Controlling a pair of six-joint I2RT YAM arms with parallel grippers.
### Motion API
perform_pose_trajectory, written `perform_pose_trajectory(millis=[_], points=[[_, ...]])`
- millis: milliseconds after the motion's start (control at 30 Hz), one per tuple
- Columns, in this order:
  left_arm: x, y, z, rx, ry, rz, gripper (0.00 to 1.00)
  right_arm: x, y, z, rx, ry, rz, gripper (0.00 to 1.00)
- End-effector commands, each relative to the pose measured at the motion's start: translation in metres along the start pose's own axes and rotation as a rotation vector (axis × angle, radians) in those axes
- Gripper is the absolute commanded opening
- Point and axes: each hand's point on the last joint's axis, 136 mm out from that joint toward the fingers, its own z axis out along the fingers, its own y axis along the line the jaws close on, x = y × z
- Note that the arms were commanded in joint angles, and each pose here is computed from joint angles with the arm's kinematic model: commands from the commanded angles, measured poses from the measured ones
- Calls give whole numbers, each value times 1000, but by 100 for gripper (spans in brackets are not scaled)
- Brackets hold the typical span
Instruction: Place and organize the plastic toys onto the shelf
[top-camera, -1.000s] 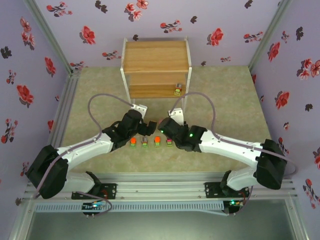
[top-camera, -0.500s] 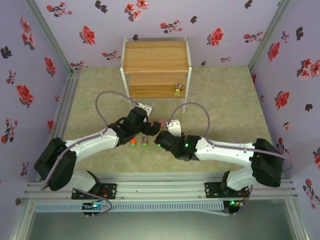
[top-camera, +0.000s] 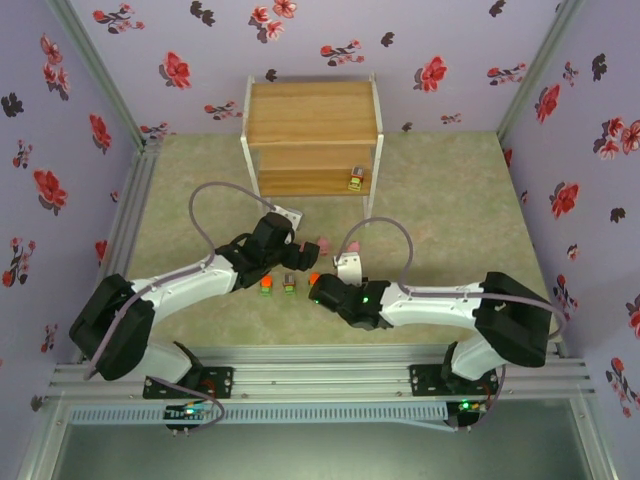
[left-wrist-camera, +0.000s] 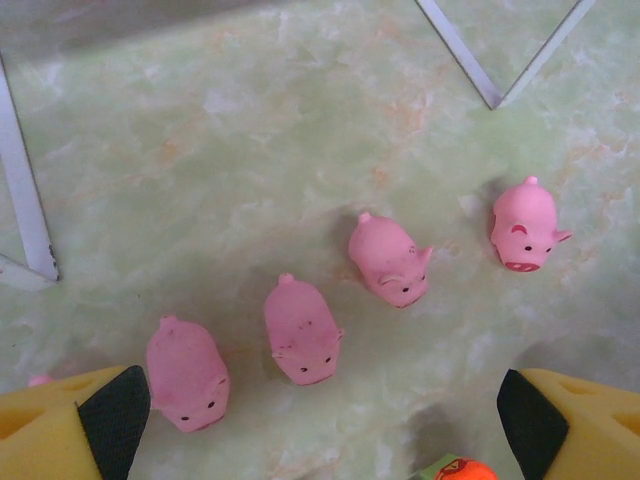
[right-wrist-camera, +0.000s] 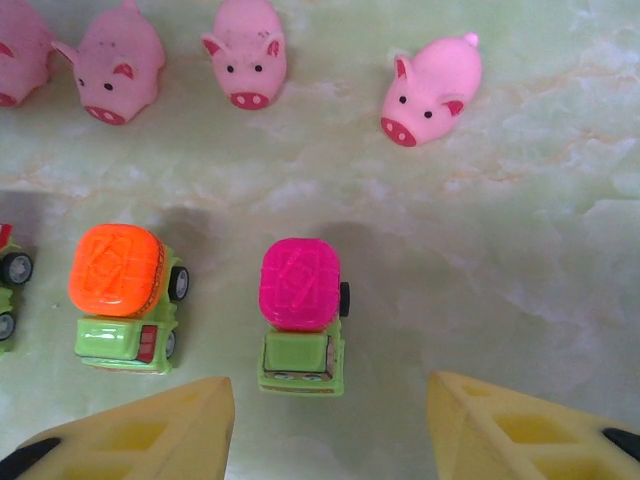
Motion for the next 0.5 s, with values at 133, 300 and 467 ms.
perform_pose_trajectory(millis=[133, 300, 467], points=[[-7, 2, -2, 1, -9, -27, 94, 5, 8, 14, 14, -7, 21, 36], [-7, 3, -2, -1, -9, -28, 94, 9, 9, 22, 35, 5, 13, 35], [-7, 3, -2, -1, -9, -28, 94, 10, 9, 27, 43, 8, 15, 34]])
